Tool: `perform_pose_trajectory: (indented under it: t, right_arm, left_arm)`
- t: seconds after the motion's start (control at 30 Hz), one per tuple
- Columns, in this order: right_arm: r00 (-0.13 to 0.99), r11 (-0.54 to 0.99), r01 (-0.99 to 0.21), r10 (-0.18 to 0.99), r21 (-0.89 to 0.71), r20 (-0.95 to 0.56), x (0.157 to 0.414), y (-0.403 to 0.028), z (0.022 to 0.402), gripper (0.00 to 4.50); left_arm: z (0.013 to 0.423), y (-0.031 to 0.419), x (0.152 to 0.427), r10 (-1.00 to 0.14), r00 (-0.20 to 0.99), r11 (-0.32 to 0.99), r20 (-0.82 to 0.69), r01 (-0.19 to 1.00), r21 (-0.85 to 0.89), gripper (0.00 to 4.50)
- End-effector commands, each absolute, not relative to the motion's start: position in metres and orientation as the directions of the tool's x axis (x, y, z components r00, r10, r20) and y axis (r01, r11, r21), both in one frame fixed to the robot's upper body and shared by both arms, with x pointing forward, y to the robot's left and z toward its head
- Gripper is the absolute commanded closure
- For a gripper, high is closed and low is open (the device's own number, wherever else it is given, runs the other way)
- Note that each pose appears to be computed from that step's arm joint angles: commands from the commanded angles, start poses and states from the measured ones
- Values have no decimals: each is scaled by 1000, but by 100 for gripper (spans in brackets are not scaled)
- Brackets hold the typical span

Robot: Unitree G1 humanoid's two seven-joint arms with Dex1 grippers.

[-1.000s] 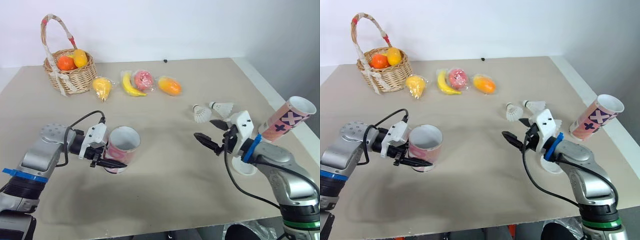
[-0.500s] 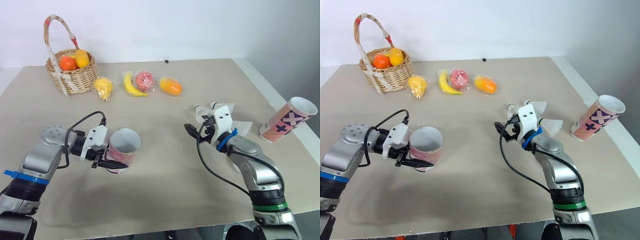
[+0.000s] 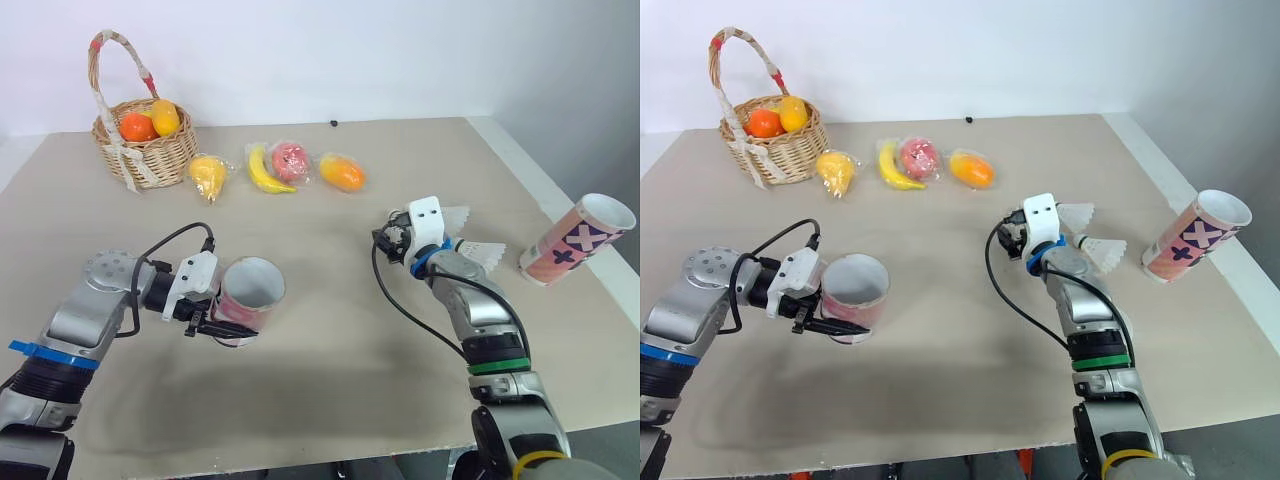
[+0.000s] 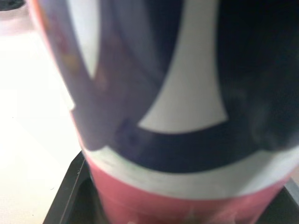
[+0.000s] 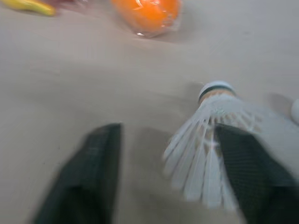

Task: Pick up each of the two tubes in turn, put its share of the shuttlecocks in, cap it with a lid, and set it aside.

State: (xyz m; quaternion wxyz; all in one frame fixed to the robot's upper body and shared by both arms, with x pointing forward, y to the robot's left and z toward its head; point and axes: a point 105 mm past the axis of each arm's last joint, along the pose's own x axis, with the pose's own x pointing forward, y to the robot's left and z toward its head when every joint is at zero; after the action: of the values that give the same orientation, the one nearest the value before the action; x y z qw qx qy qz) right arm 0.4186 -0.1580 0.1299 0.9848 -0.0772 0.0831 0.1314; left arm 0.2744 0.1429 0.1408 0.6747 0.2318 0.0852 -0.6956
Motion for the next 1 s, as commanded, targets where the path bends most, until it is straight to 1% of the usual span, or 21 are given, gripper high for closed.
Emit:
perform_pose_trajectory:
  t: [0.03, 0.1, 0.13, 0.2, 0.23, 0.27, 0.3, 0.37, 0.4, 0.43, 0.47, 0.53, 0.57, 0.6, 0.63, 0.7, 0.77, 0.87, 1.0]
  right_arm:
    - [962, 953, -259, 241, -156, -125, 425, -157, 144, 326]
    - [962, 951, -262, 244, -166, -119, 425, -157, 144, 423]
    - [963, 950, -262, 245, -170, -117, 424, -157, 144, 438]
    - [958, 941, -282, 268, -185, -99, 422, -153, 148, 438]
    - [951, 931, -310, 301, -193, -73, 419, -148, 154, 438]
    - [919, 889, -386, 395, -245, -14, 411, -139, 171, 438]
    - [886, 852, -438, 462, -288, 20, 403, -131, 182, 438]
    - [757, 711, -586, 651, -389, 49, 373, -116, 206, 438]
    - [685, 632, -652, 727, -419, 31, 357, -111, 213, 438]
    - [633, 572, -694, 774, -437, 11, 345, -108, 217, 438]
    - [529, 449, -764, 847, -463, -52, 322, -104, 221, 438]
    - [367, 248, -836, 916, -489, -163, 289, -98, 228, 438]
    - [287, 146, -848, 935, -509, -210, 274, -93, 234, 438]
    - [239, 86, -850, 942, -520, -235, 266, -89, 240, 438]
    - [192, 28, -844, 948, -536, -252, 258, -83, 247, 438]
    - [137, -49, -825, 949, -564, -282, 253, -74, 254, 438]
    - [108, -111, -797, 941, -593, -321, 253, -67, 257, 438]
    - [81, -232, -727, 906, -647, -415, 259, -53, 256, 438]
    - [61, -346, -656, 862, -671, -503, 265, -41, 248, 438]
  left_arm:
    - [129, 139, 268, -887, -17, -98, -462, 983, 153, 217]
    - [129, 139, 268, -886, -17, -98, -462, 984, 152, 217]
    - [129, 139, 267, -886, -17, -98, -463, 984, 152, 217]
    - [129, 139, 267, -886, -17, -98, -463, 984, 150, 217]
    - [129, 138, 267, -887, -18, -98, -462, 984, 149, 217]
    - [128, 139, 266, -887, -21, -99, -462, 984, 145, 217]
    - [128, 139, 266, -887, -23, -99, -462, 985, 143, 217]
    - [128, 139, 266, -886, -26, -102, -463, 985, 139, 217]
    - [128, 139, 266, -885, -27, -103, -464, 985, 138, 217]
    - [128, 139, 266, -885, -28, -103, -465, 985, 137, 217]
    - [128, 139, 266, -883, -33, -107, -467, 985, 133, 217]
    - [127, 140, 266, -881, -42, -113, -471, 986, 123, 217]
    - [127, 141, 266, -881, -46, -115, -471, 986, 118, 217]
    - [127, 141, 267, -881, -49, -116, -471, 987, 115, 217]
    - [127, 141, 267, -881, -55, -119, -470, 987, 107, 217]
    - [127, 141, 268, -882, -66, -124, -466, 988, 95, 217]
    - [128, 141, 269, -886, -74, -126, -457, 988, 85, 217]
    - [136, 136, 272, -908, -96, -128, -408, 990, 52, 217]
    - [135, 136, 275, -900, -106, -139, -423, 989, 46, 217]
